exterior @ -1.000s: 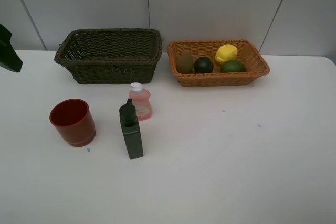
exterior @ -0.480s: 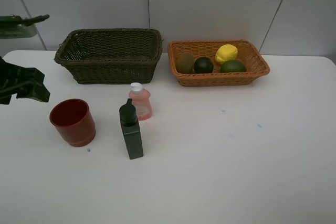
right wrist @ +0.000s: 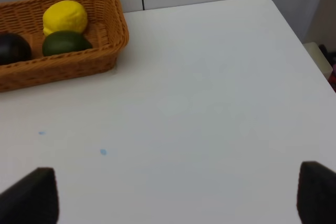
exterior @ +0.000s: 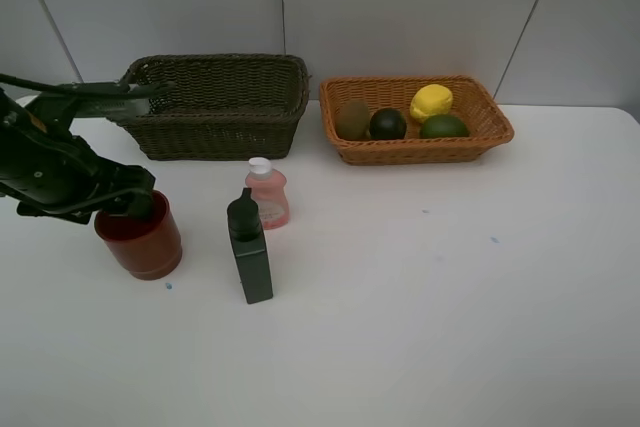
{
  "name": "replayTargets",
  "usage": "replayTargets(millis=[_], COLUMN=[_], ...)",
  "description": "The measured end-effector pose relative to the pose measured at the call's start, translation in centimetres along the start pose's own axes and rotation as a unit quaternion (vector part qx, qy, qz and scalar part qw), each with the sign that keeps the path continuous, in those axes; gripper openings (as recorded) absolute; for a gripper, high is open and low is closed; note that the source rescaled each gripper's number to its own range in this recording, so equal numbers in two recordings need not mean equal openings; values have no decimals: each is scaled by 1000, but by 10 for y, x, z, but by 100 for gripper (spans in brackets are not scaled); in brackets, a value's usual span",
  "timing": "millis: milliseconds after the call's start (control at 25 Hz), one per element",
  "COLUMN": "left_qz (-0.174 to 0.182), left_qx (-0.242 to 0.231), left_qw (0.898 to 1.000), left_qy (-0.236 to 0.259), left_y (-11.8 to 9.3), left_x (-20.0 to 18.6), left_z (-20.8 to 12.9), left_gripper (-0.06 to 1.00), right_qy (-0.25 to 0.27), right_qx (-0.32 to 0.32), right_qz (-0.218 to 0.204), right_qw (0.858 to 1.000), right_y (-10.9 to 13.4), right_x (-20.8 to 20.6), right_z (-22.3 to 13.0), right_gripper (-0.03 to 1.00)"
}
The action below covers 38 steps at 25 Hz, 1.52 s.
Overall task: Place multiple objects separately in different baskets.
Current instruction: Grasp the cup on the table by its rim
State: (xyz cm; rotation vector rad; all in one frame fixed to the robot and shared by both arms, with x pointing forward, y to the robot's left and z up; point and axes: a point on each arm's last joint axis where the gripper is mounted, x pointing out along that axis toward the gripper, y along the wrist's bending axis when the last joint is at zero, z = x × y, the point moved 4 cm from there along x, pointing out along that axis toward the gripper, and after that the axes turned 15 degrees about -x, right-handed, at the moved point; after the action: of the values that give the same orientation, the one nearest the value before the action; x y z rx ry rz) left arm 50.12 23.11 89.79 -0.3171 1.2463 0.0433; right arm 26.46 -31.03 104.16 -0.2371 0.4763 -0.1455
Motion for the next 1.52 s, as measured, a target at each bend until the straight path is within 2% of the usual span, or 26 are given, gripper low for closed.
replayTargets(millis=[240,400,680,880,960,1000,1080,1200,1240,1520], left_qz=[8,7,24,25,25,25,25,25,25,25], left_qx=[-3,-4,-11,-16,-19,-20,-21,-21,-22,-22], left_qw=[1000,1000,999,999,999,999,999,999,999,999], left_qy=[12,7,38,41,41,41,41,41,43,42], left_y=[1,1,6,7,7,7,7,7,7,7], left_x=[15,20,37,39,39,39,39,39,39,39], left_z=[-1,0,-7,-8,-8,-8,-8,-8,-8,-8], left_gripper=[86,86,85,83,73,64,43,6,0,0], right_qy=[0,0,0,0,0,0,0,0,0,0], right_qx=[0,0,0,0,0,0,0,0,0,0], right_qz=[0,0,0,0,0,0,0,0,0,0], right_qw=[1000,1000,1000,1000,1000,1000,1000,1000,1000,1000], right_y=[0,0,0,0,0,0,0,0,0,0], right_x=[0,0,0,0,0,0,0,0,0,0], right_z=[0,0,0,0,0,0,0,0,0,0], right_gripper=[100,100,100,100,100,100,100,100,100,100])
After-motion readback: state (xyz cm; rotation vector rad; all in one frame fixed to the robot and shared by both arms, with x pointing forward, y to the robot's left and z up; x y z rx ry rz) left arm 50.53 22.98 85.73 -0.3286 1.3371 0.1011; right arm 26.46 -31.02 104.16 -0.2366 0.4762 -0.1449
